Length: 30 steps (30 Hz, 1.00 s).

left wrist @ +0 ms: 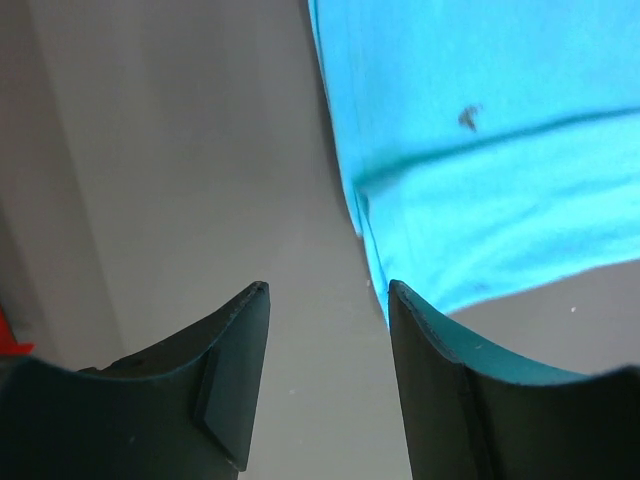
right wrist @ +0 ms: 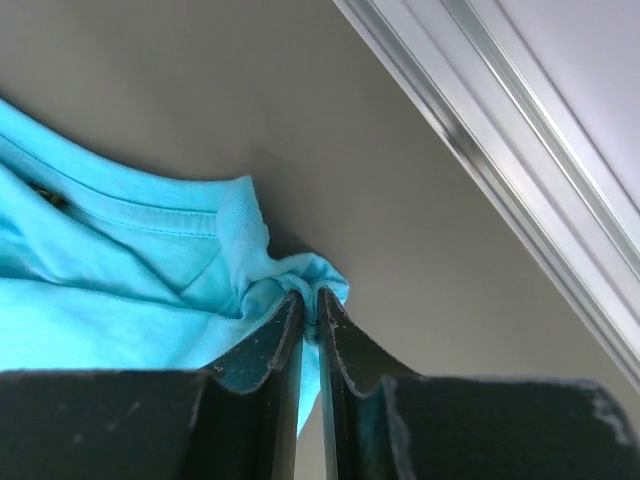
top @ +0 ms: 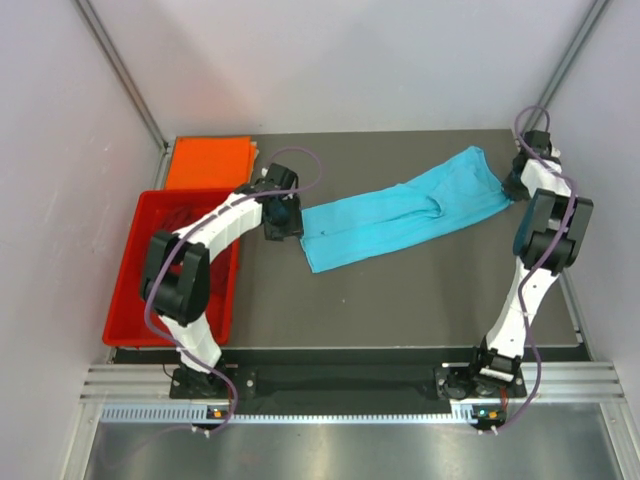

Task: Fold and stack the t-shirts
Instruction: Fold the tshirt

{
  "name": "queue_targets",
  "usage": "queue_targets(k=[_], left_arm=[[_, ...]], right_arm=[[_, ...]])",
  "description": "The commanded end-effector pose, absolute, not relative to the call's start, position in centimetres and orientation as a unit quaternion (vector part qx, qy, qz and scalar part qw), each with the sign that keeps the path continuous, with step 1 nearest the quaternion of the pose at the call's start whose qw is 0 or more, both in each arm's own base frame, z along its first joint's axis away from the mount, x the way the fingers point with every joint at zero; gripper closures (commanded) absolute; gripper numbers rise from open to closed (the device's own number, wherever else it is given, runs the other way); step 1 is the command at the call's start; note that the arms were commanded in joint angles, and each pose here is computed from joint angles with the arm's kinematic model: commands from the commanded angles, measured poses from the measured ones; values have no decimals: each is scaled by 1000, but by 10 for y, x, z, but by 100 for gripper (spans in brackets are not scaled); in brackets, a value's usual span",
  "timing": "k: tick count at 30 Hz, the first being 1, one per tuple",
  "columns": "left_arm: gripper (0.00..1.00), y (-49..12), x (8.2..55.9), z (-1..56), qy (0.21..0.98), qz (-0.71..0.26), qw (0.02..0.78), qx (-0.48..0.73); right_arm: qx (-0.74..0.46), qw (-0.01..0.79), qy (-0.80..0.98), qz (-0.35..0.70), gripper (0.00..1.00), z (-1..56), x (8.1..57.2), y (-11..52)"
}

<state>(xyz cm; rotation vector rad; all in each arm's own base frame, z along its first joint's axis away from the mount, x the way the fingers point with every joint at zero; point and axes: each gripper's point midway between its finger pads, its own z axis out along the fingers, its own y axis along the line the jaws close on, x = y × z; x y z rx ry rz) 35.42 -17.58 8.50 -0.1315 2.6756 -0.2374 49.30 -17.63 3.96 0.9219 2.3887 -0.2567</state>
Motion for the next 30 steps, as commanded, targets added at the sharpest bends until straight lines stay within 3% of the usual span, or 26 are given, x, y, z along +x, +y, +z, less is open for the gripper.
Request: queue_targets(k=[1,12,18,21,22,25,28,30], left_arm=[[44,-181,395,97,959,-114,257,-36],[44,-200,450,75,955,-152,254,18],[45,-208,449,36,962,-166,214,40],[48,-200,442,18,971,-142,190,33],[50,-199,441,15,972,-141,187,32],[69,-196,435,7,975,-134,175,21],[96,-189,425,6,978,-122,167,7],[100,-183,417,8,980,-113,165,-2]], right_arm=[[320,341,881,-72,89,70,535,-187],[290,375,880,17,84,63,593,-170],[299,375,877,24,52,71,585,-167],[309,377,873,29,45,85,575,-167],[309,387,868,31,43,100,573,-166],[323,377,867,36,33,107,557,-161],[342,379,860,27,29,135,537,-160],[349,365,862,28,29,135,524,-155]])
